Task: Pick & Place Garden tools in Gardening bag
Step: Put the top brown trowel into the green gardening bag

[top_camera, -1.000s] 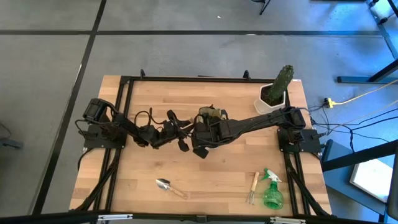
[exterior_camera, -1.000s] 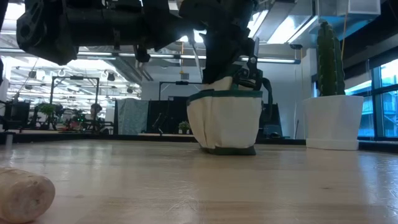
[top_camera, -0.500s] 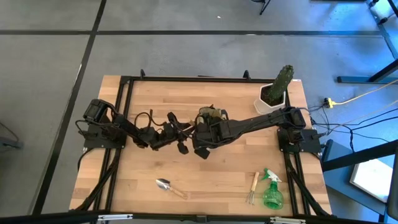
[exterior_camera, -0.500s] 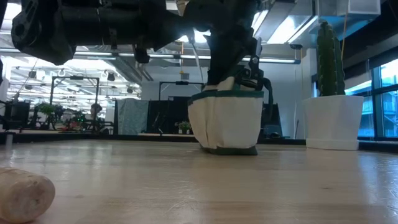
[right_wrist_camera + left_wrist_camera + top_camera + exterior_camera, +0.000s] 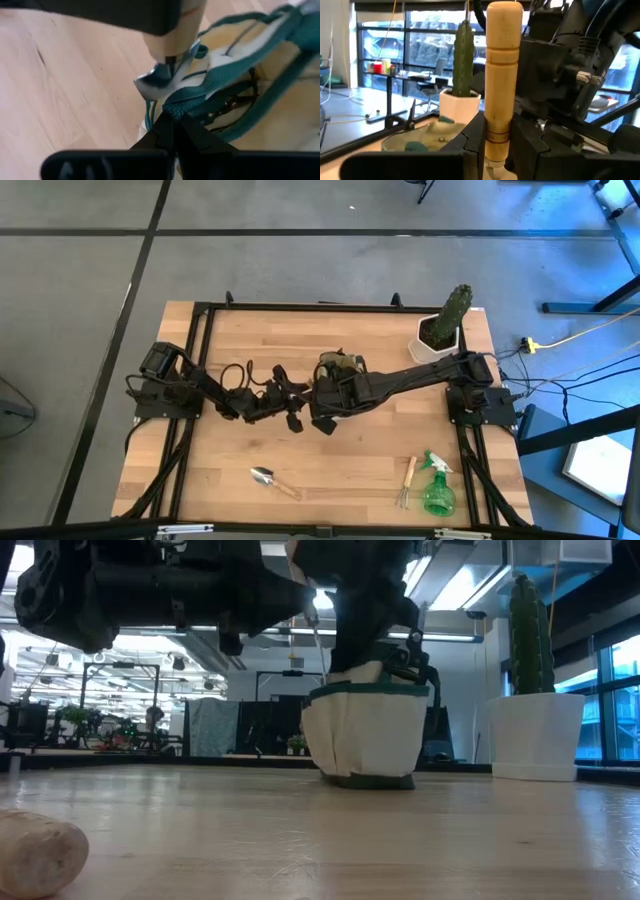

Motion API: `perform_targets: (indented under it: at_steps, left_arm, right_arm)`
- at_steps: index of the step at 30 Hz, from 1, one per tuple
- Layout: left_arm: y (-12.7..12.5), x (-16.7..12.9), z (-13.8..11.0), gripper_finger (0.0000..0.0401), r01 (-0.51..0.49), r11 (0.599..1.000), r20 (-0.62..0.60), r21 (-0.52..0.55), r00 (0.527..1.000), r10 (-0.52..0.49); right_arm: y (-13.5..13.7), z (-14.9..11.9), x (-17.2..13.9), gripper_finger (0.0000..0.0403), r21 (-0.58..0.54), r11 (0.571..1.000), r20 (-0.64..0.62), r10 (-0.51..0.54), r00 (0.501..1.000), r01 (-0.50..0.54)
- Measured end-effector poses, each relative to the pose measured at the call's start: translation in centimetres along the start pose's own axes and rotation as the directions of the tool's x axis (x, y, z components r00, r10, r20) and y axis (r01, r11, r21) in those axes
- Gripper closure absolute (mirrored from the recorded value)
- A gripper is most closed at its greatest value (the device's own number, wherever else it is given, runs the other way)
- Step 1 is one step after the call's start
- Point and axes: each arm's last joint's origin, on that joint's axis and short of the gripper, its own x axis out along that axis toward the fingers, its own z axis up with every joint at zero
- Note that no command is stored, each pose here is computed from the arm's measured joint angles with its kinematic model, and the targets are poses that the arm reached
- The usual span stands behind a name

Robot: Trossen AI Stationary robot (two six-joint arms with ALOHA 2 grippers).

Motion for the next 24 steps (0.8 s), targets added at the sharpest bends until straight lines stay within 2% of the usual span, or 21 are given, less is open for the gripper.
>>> perform_targets:
  at_steps: [7,17,24]
  left_arm:
    - [-0.1,0.1,0.2,0.0345,0.028,1.000,0.013,-0.006,1.000,-0.028]
    - [0.2,0.3,0.2,0.0345,0.006,1.000,0.015,0.003,1.000,-0.006]
    - [0.9,1.6,0.5,0.0345,-0.011,1.000,0.043,0.022,0.999,0.010]
  right_arm:
    - [-0.6,0.3,-1.5,0.0396,0.004,1.000,0.031,0.014,0.999,-0.014]
    - [-0.5,0.3,-1.4,0.0396,0.002,1.000,0.033,0.020,0.999,-0.020]
    - [-0.5,0.2,-1.4,0.0396,0.006,0.999,0.011,0.038,0.999,-0.038]
